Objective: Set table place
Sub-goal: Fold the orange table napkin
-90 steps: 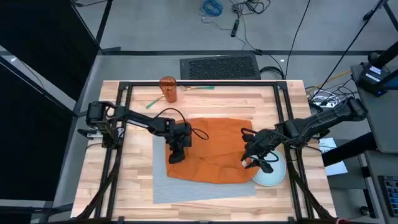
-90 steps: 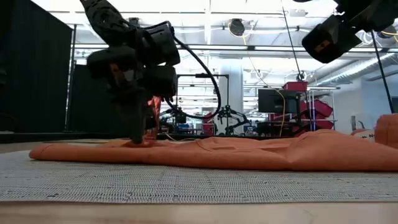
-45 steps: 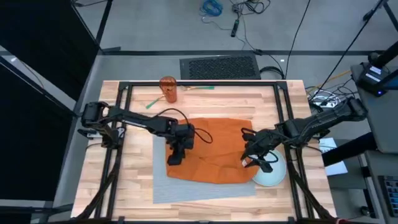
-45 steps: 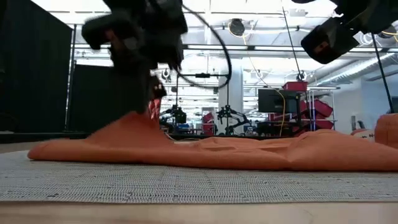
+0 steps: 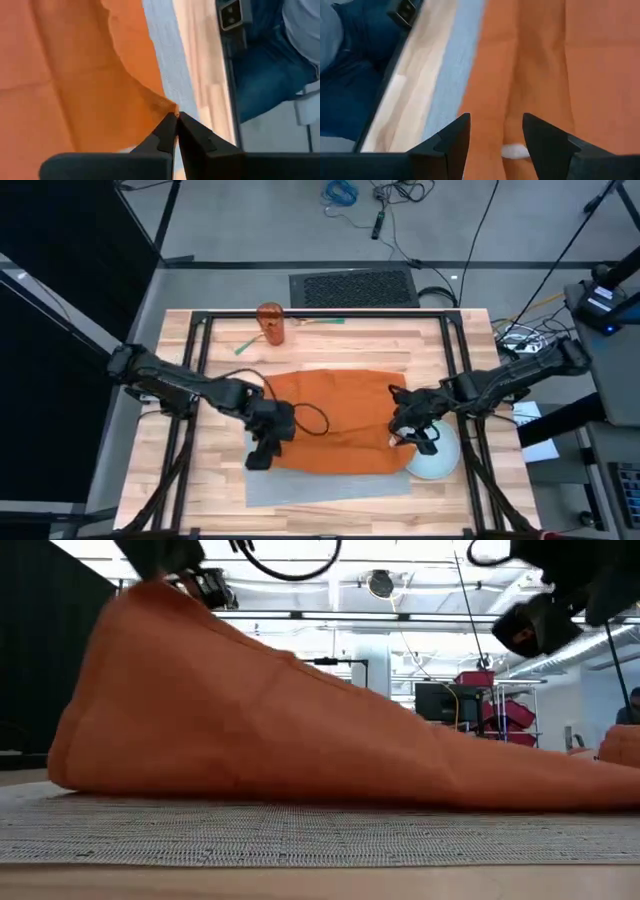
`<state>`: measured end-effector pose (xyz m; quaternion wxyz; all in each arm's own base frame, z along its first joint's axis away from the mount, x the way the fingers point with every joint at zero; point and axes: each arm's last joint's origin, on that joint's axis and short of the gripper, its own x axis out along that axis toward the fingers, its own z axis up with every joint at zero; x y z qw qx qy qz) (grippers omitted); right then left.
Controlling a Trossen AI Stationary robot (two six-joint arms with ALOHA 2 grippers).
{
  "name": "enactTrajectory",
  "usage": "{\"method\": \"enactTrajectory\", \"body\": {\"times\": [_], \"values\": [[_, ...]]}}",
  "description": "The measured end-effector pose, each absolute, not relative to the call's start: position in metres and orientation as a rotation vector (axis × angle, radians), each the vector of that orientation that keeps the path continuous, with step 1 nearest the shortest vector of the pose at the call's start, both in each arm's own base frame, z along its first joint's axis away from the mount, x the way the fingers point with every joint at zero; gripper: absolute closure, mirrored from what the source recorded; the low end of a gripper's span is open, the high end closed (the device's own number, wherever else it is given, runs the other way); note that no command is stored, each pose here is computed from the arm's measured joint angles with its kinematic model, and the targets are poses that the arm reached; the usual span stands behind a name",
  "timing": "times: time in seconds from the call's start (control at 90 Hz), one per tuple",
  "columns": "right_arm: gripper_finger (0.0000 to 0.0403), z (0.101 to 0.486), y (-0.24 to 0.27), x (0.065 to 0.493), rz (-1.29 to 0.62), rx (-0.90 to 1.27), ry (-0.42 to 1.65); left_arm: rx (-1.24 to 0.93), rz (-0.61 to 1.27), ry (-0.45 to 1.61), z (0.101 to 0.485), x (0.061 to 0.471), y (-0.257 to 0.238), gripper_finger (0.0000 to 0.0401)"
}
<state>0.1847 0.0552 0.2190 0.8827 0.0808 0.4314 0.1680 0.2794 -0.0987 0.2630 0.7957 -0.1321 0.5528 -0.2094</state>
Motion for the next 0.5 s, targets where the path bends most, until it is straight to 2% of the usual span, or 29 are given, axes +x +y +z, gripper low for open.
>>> {"method": "enactTrajectory", "body": {"times": [0.233, 0.5], "values": [[0.0236, 0.196, 0.049, 0.177, 0.291, 0.234, 0.980, -0.254, -0.425, 1.283, 0.256, 0.262, -0.128, 0.0401], [0.0236, 0.194, 0.049, 0.177, 0.280, 0.254, 0.985, -0.255, -0.390, 1.341, 0.254, 0.250, -0.145, 0.0401]]}}
